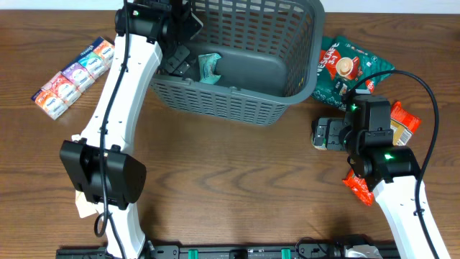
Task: Pack container
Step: 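Lift the wipe pouch with the left gripper and lower it into the basket, then open the left gripper and move it to the tissue multipack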
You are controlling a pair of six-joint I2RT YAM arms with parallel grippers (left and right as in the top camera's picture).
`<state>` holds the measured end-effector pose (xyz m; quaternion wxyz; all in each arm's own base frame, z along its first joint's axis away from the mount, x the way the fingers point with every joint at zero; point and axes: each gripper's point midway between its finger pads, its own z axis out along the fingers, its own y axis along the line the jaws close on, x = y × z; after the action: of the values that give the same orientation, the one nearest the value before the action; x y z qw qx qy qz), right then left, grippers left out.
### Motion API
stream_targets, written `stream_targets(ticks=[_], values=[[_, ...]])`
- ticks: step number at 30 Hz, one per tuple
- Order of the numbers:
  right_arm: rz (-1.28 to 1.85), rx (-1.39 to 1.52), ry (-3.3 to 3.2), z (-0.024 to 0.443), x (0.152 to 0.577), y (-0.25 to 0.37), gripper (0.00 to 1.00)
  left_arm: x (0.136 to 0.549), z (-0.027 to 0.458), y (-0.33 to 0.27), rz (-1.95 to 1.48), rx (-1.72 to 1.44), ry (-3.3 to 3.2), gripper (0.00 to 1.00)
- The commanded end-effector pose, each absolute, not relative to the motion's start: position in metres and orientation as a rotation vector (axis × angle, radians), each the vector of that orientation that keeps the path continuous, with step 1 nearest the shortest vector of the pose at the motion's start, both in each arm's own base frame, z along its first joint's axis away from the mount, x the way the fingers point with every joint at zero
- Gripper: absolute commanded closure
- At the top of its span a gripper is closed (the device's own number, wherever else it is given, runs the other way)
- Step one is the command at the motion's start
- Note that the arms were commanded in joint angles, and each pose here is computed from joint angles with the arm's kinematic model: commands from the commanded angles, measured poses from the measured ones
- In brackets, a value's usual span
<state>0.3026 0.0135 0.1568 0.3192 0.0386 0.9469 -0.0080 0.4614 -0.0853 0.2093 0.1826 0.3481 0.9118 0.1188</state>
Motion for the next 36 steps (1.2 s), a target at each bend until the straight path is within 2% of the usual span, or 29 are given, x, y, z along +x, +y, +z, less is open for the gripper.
stream_targets(ticks=[1,9,20,22,27,36], values=[[-0.007,0.113,2.479,0.161,0.305,0.016,0.01,0.449,0.229,-0.082,0.342,0.94,2.568,0.05],[-0.007,0.113,2.478,0.162,0.305,0.015,0.01,0.422,0.223,-0.082,0.33,0.985,2.659,0.05],[-0.007,0.113,2.477,0.162,0.305,0.016,0.01,0.415,0.222,-0.088,0.321,0.988,2.675,0.05],[-0.007,0.113,2.477,0.162,0.305,0.016,0.01,0.418,0.223,-0.089,0.321,0.98,2.663,0.0],[-0.006,0.113,2.471,0.163,0.306,0.016,0.01,0.435,0.232,-0.093,0.322,0.942,2.591,0.01],[-0.005,0.113,2.47,0.163,0.307,0.016,0.01,0.473,0.293,-0.105,0.326,0.836,2.35,0.02]])
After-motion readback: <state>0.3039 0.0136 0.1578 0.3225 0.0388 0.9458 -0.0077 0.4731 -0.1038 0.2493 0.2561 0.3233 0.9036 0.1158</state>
